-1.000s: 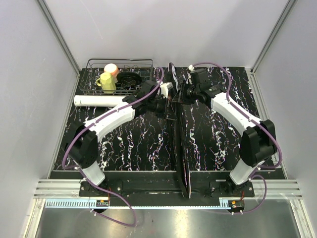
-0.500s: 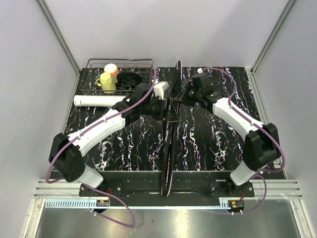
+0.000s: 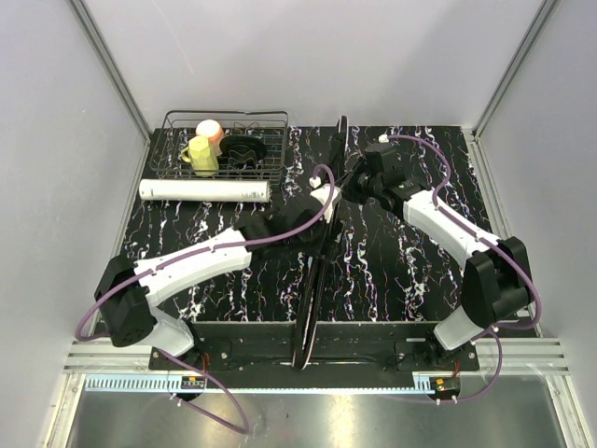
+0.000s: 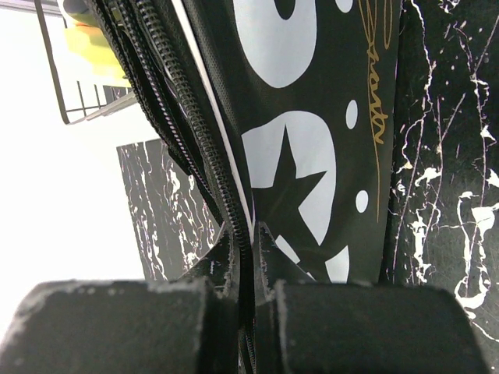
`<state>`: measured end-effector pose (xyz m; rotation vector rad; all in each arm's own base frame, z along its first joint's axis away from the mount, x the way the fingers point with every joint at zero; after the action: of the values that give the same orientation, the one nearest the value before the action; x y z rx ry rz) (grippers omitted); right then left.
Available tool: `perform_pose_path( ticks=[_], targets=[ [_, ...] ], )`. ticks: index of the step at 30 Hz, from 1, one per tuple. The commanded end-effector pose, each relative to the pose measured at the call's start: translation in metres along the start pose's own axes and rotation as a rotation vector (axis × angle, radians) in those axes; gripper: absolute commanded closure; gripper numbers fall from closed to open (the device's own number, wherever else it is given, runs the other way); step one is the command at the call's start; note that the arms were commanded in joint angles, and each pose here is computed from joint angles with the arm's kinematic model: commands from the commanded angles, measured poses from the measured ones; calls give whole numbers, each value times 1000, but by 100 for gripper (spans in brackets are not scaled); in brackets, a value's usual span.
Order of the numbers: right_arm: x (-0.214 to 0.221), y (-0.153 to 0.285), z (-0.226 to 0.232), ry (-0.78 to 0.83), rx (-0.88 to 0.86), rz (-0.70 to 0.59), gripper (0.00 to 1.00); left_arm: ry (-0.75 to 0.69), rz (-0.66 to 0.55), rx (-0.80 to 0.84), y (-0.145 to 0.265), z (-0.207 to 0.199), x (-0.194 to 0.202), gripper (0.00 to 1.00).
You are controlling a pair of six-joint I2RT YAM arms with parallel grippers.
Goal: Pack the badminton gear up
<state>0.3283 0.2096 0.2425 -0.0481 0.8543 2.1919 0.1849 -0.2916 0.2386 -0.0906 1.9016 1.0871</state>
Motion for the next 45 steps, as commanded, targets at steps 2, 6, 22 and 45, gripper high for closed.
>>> perform_pose_path(
  ticks=[2, 6, 22, 45],
  targets=[
    [-11, 25, 29, -22, -140, -65, 100, -9, -145, -182, 28, 8, -7, 19],
    [-11, 23, 28, -22, -146, -57, 100, 17, -135, -176, 24, 10, -6, 14],
    [-14, 34, 32, -3, -190, -61, 89, -17, -23, -106, -19, 8, -12, 78],
    [-141, 58, 10, 335, -258, -56, 74, -125, -13, 69, 6, 2, 5, 100]
  ],
)
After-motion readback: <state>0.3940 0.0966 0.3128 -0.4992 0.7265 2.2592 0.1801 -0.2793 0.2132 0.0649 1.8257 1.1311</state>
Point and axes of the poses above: each gripper's point midway between its finger pads, its own y axis back along the fingers, its own z axis along the line the jaws close on, x = y × z, the point moved 9 cm from there along y, back along the fingers, and after that the axes turned 8 degrees about -y, right-handed, at the moved point
